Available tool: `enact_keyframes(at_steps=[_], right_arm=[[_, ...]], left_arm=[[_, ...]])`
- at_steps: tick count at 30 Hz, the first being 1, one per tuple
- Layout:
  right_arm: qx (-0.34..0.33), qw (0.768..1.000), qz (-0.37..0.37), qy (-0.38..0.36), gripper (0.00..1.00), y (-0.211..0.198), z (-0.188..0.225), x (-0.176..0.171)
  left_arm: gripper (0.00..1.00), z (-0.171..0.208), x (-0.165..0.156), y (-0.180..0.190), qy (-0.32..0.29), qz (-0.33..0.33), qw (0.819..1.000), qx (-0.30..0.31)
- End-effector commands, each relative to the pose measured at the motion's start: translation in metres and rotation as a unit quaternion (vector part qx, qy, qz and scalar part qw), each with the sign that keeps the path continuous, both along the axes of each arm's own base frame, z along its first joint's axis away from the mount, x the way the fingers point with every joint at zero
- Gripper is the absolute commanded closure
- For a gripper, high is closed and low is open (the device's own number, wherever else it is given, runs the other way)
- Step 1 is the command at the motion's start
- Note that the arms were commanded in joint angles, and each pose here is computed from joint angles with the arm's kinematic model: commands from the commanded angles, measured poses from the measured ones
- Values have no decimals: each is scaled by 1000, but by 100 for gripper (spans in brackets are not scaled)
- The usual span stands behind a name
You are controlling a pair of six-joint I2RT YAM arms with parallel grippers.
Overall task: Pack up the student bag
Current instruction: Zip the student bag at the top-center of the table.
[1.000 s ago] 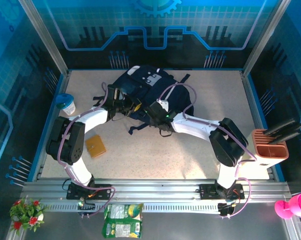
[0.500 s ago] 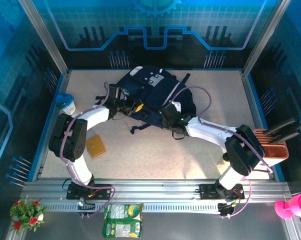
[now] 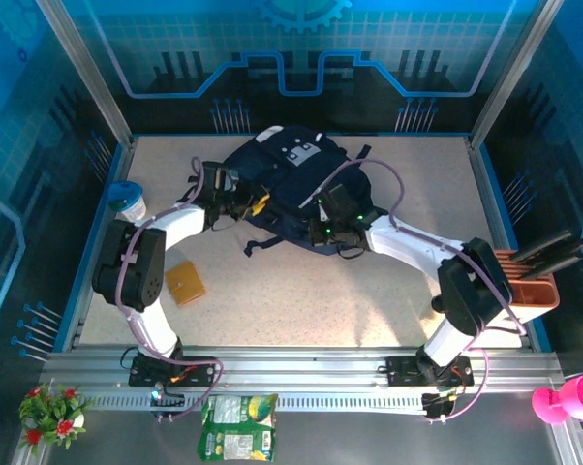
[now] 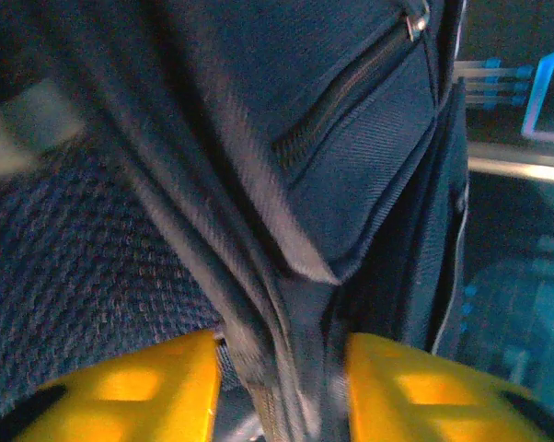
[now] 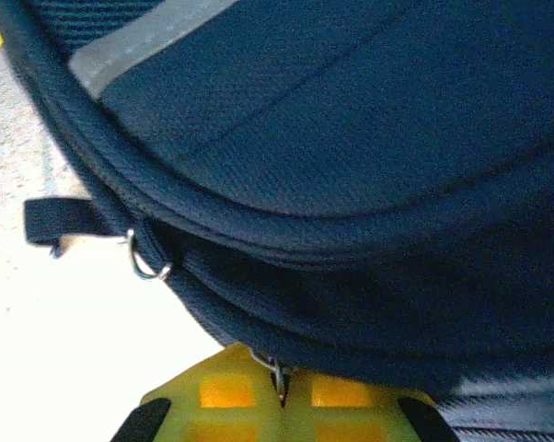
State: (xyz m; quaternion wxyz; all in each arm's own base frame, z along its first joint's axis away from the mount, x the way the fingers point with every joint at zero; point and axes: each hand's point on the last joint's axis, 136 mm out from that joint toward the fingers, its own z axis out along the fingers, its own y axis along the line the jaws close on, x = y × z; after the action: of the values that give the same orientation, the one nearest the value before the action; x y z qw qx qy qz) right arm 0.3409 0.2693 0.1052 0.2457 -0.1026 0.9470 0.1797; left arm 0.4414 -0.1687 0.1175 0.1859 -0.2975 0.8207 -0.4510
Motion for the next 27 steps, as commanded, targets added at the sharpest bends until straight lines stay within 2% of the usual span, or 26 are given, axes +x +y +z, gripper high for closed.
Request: enact_keyframes(at_steps=[1,4,8,13,20,24,27], right_arm=[[38,998,51,-15,99,44,18,5],[48,996,71,-12,99,68,19,5],[61,994,89,-3,99,90,17,4],[71,993,94,1,99,99,18,3],[78,992,95,3,99,102,20,1],[82,992,97,5,99,103,21,1],[76,993,95,8,99,100,20,0]], left_arm=[[48,20,-8,4,-29,21,999,-20],[45,17,-23,-1,-20,20,999,-28],[47,10,-34,-9,-10,28,999,-40],[61,-2,-35,-2,-1,65,997,-41],[73,-6,-30,-5,0,78,996,-33],[75,-9,-30,-4,-1,85,996,-30],[85,-12,-27,-5,0,83,996,-29]])
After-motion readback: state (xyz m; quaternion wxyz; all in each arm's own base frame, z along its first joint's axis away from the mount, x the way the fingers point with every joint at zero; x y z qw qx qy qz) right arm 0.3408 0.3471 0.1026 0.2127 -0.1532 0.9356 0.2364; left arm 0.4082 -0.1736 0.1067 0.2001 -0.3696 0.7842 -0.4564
